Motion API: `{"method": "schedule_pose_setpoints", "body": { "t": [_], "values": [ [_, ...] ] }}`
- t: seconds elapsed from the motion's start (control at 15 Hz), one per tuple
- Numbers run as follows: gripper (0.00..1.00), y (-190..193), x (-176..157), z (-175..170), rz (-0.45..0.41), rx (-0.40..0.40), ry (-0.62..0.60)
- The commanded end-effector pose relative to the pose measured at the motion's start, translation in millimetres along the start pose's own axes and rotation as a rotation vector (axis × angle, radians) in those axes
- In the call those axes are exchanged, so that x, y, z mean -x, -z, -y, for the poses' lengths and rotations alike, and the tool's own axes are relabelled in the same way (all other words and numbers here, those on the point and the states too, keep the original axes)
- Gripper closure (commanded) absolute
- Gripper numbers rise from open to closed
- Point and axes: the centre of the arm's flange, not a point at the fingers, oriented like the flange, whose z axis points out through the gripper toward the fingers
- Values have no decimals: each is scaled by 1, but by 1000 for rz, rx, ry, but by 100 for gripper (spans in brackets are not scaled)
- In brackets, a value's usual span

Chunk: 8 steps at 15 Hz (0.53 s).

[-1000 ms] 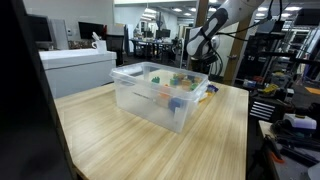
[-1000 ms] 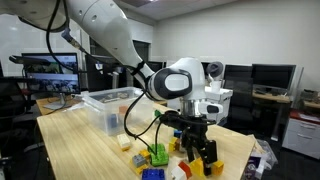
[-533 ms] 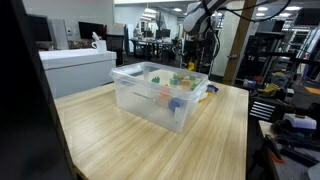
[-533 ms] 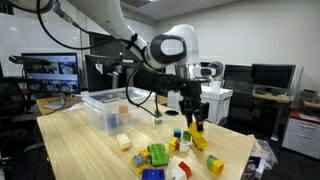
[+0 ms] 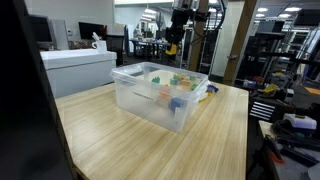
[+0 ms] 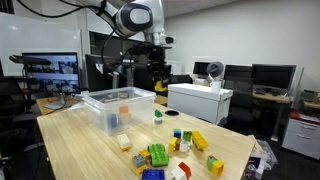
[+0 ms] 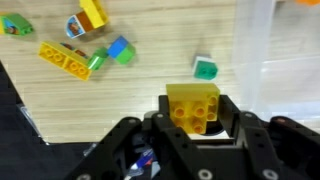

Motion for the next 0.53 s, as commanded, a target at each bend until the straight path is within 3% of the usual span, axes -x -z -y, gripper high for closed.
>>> {"method": "schedule_pose_setpoints", "body": {
  "t": [0.0,0.2,0.27,0.33,0.47],
  "values": [
    [73,12,63,70,31,-84,170],
    [73,18,100,130,52,-124,279],
    [63,21,108,142,59,-122,307],
    [23,24,112,149,58,-122,324],
    [17,32,106,148,40,-127,311]
  ]
}}
